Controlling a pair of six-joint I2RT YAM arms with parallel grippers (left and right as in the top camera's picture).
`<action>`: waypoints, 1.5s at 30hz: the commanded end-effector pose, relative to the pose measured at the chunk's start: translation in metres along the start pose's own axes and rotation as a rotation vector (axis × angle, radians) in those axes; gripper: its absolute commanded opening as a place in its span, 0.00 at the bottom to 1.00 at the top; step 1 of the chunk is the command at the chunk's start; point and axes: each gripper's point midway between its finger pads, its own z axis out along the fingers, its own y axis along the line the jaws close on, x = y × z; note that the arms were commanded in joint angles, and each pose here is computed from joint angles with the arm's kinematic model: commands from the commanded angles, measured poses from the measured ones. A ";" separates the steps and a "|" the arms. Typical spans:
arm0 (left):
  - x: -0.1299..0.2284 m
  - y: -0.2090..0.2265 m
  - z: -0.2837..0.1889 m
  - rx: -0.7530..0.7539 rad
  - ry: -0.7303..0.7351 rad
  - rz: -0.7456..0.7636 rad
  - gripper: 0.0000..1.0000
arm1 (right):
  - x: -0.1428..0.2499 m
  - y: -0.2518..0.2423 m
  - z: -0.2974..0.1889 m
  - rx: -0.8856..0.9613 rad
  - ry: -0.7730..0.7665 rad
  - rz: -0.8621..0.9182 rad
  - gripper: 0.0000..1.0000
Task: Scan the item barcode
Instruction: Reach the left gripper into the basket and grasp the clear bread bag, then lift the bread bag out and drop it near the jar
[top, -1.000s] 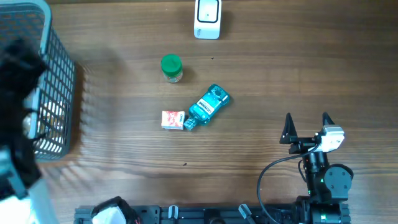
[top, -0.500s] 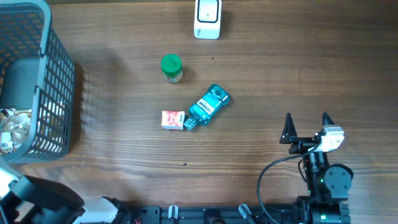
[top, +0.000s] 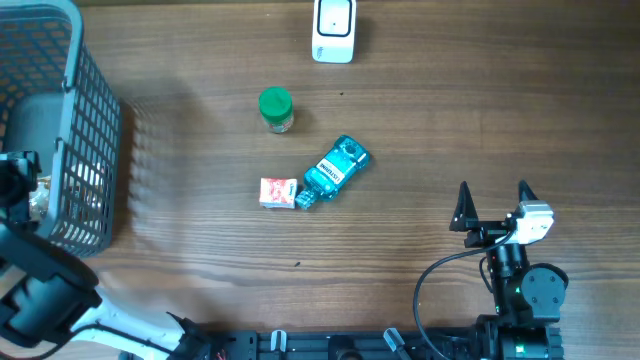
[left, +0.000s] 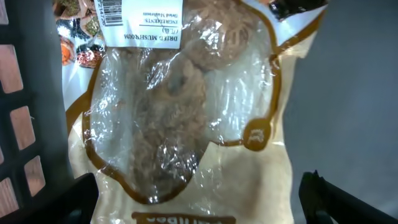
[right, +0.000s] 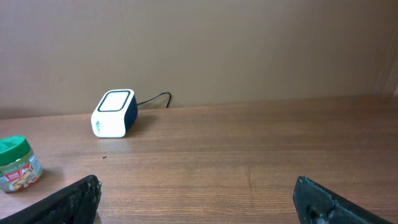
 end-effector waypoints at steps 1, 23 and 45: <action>0.002 0.004 0.016 -0.086 -0.034 -0.028 1.00 | -0.001 -0.002 0.000 0.013 -0.005 -0.006 1.00; 0.016 0.025 0.056 -0.248 -0.014 -0.008 0.83 | -0.001 -0.002 0.000 0.012 -0.004 -0.006 1.00; 0.013 0.022 0.016 -0.244 -0.016 -0.011 0.10 | -0.001 -0.002 0.000 0.013 -0.005 -0.006 1.00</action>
